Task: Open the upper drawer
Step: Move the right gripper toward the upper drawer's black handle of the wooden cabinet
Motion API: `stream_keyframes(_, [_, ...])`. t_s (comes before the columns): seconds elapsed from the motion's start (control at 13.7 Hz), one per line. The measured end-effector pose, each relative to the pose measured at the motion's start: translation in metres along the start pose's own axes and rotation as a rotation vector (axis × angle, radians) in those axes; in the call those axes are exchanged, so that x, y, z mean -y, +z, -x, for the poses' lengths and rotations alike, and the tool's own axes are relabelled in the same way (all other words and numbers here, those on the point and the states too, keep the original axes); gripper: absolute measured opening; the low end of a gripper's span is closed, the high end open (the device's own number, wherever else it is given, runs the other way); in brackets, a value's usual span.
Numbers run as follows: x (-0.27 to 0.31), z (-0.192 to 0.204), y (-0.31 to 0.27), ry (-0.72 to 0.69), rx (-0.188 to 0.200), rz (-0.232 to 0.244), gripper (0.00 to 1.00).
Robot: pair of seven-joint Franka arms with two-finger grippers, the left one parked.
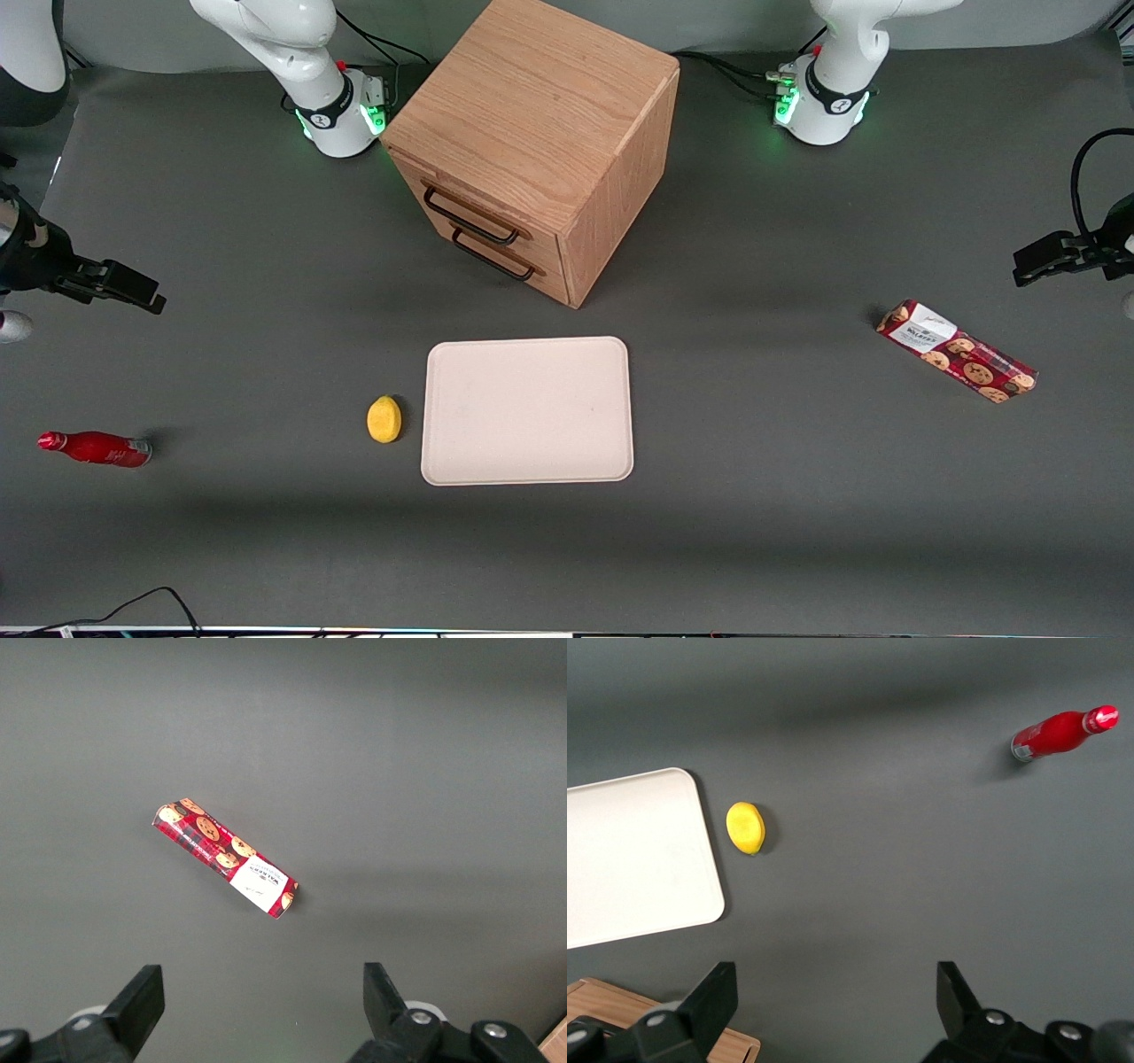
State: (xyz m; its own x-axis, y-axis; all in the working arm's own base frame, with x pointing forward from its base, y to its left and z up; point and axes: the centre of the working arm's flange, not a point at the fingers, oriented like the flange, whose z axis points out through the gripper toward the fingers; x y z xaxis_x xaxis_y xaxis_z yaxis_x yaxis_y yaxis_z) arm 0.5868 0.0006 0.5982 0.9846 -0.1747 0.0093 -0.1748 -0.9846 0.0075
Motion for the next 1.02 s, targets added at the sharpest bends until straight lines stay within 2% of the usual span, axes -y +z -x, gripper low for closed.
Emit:
stream_keyframes(0.22, [0.026, 0.003, 0.01, -0.072, 0.029, -0.023, 1.0])
stream_keyframes(0.73, [0.13, 0.033, 0.056, -0.466, 0.135, -0.062, 1.0])
stream_keyframes(1.02, [0.183, 0.056, 0.068, -0.598, 0.166, -0.087, 1.0])
